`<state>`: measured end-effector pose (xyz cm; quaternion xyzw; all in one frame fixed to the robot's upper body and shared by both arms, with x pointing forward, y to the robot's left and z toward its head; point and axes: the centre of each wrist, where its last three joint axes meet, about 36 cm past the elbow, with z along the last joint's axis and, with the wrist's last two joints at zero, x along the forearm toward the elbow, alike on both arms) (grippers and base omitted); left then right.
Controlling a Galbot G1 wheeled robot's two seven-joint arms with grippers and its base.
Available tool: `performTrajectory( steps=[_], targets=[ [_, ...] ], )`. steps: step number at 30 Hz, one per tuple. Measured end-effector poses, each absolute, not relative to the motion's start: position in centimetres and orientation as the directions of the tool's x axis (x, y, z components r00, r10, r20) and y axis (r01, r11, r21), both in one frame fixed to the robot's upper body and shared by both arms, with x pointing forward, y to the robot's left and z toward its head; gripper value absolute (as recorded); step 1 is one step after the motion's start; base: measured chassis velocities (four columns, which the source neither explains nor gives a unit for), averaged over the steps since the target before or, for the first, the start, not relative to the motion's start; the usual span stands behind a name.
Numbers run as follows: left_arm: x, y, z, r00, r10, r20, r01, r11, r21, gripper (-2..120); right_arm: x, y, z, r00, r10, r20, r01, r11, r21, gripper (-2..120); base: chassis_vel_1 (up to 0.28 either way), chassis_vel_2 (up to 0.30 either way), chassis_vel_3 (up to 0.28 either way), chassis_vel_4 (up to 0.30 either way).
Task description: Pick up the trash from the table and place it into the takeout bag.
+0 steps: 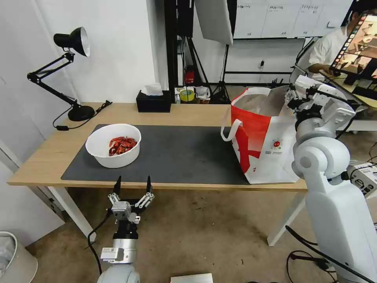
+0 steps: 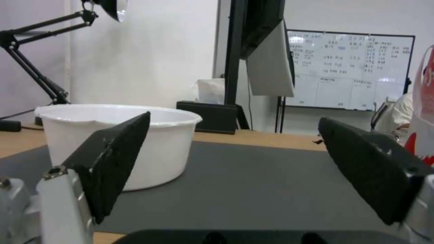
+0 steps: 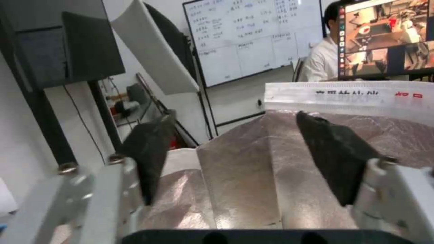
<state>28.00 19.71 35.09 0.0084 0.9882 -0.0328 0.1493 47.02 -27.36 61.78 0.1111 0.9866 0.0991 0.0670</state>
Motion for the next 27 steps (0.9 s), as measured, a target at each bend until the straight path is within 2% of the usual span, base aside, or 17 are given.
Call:
performTrajectory(
  steps=[1,2,5,9,19,27],
  targets=[
    [28.0,19.7,35.1,-0.955,0.007,-0.296,0.026,0.998,-0.062,100,47.0,-27.3,61.8,-0.966,0.232,-0.110,0.205,0.956,0.211,76,0.000,0.000,0.000,0.000],
    [28.0,19.7,35.1,-0.955,0.007,-0.296,0.026,0.998,-0.062,100,47.0,-27.3,61.8,-0.966,0.232,-0.110,0.205,0.956,0.211,76,0.000,0.000,0.000,0.000],
    [28.1,19.7,35.1,-0.955,0.006,-0.297,0.026,0.998,-0.062,100,47.0,-27.3,61.8,-0.967,0.231,-0.111,0.204,0.956,0.212,91,0.000,0.000,0.000,0.000],
    [28.2,19.8,35.1,-0.954,0.006,-0.299,0.025,0.998,-0.062,100,46.8,-27.1,62.0,-0.968,0.223,-0.118,0.195,0.958,0.212,100,0.000,0.000,0.000,0.000],
    [28.2,19.8,35.1,-0.954,0.005,-0.299,0.025,0.998,-0.063,100,45.9,-26.9,62.6,-0.966,0.174,-0.193,0.138,0.973,0.187,100,0.000,0.000,0.000,0.000],
    [28.3,19.8,35.2,-0.954,0.005,-0.300,0.025,0.998,-0.063,100,44.9,-27.2,60.4,-0.933,0.049,-0.357,0.009,0.994,0.111,100,0.000,0.000,0.000,0.000]
  ],
)
